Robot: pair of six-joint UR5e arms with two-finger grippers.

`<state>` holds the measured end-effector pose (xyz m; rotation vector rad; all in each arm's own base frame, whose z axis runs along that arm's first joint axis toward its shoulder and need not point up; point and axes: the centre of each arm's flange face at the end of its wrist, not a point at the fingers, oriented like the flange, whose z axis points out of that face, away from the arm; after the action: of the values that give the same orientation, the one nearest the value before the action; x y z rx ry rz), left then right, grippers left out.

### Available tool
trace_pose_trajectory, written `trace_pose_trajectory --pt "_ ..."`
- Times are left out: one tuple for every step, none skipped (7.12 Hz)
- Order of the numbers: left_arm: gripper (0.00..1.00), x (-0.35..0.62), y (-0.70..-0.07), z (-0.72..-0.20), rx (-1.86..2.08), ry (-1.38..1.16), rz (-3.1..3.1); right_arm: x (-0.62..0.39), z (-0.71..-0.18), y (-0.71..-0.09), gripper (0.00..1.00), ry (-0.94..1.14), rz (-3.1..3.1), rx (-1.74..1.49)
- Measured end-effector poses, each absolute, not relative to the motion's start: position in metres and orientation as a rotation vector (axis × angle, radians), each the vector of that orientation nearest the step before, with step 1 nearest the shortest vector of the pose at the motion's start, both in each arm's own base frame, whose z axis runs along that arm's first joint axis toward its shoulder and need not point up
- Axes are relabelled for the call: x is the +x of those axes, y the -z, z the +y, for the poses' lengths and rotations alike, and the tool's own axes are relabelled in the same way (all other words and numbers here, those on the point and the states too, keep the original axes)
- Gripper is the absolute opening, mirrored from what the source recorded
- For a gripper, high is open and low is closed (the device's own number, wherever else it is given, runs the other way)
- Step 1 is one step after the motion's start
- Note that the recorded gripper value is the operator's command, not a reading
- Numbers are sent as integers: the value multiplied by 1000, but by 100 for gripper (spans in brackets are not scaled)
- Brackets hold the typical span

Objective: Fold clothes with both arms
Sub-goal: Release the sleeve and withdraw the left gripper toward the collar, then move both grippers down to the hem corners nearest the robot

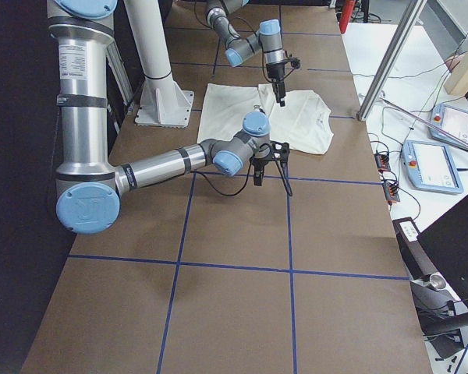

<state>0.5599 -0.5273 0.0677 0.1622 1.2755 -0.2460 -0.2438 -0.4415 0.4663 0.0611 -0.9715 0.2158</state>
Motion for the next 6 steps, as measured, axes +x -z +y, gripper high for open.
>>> trace_pose_trajectory --pt "70 504 -96 -520 201 187 1244 -294 -409 -446 99 -284 -996 46" --pt "66 454 -125 -512 227 137 1213 -341 -366 -421 95 -348 -1020 44" --pt "66 417 -155 -507 214 113 1197 -381 -320 -396 89 -408 -1033 49" --pt "66 394 -177 -508 190 111 1185 -409 -280 -370 89 -459 -1010 63" --pt "66 384 -190 -509 177 116 1176 -425 -250 -348 88 -500 -959 64" --pt "66 380 -196 -510 172 121 1172 -433 -230 -341 85 -538 -909 55"
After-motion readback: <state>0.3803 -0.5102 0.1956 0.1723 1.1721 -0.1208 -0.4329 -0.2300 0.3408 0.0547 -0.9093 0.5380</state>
